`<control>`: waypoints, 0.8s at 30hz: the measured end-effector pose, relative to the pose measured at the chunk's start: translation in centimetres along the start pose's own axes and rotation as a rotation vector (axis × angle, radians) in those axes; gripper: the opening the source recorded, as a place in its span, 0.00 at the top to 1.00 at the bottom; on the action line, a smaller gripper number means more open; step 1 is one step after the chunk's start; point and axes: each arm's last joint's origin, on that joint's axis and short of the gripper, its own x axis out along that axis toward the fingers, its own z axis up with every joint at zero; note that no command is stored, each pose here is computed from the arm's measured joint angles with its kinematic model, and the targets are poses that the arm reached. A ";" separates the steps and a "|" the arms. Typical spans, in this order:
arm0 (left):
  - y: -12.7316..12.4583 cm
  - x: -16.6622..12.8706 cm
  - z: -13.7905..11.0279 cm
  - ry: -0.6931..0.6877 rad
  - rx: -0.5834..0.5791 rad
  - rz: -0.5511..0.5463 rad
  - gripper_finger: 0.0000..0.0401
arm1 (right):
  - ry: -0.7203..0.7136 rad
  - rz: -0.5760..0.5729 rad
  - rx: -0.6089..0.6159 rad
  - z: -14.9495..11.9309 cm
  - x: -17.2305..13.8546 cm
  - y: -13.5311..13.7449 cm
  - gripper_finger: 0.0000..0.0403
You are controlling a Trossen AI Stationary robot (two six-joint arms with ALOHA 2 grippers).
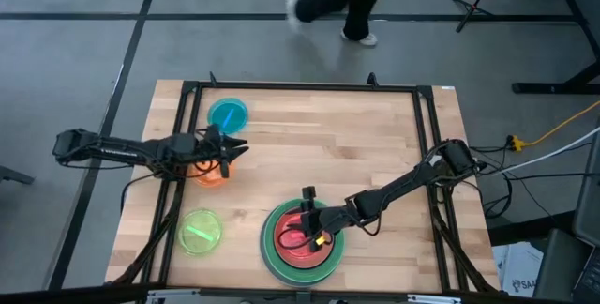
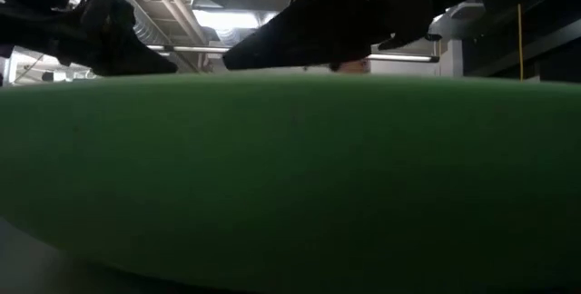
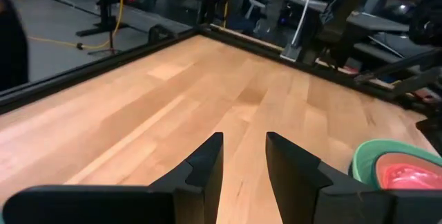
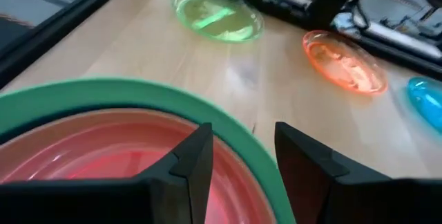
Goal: Stack plastic plates
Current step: Stack the blue plate on top of pink plate
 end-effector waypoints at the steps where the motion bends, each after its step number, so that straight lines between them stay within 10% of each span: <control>1: -0.2 0.1 0.1 0.002 0.003 0.004 0.74 | -0.010 -0.004 0.000 0.3 -0.2 -0.1 0.63; 14: -2.0 3.1 3.3 0.212 0.097 0.145 0.74 | -0.081 0.008 -0.173 6.9 -9.1 -3.0 0.63; 24: -0.8 5.0 6.0 0.284 0.106 0.228 0.68 | -0.226 -0.001 -0.211 4.1 -15.7 -5.2 0.63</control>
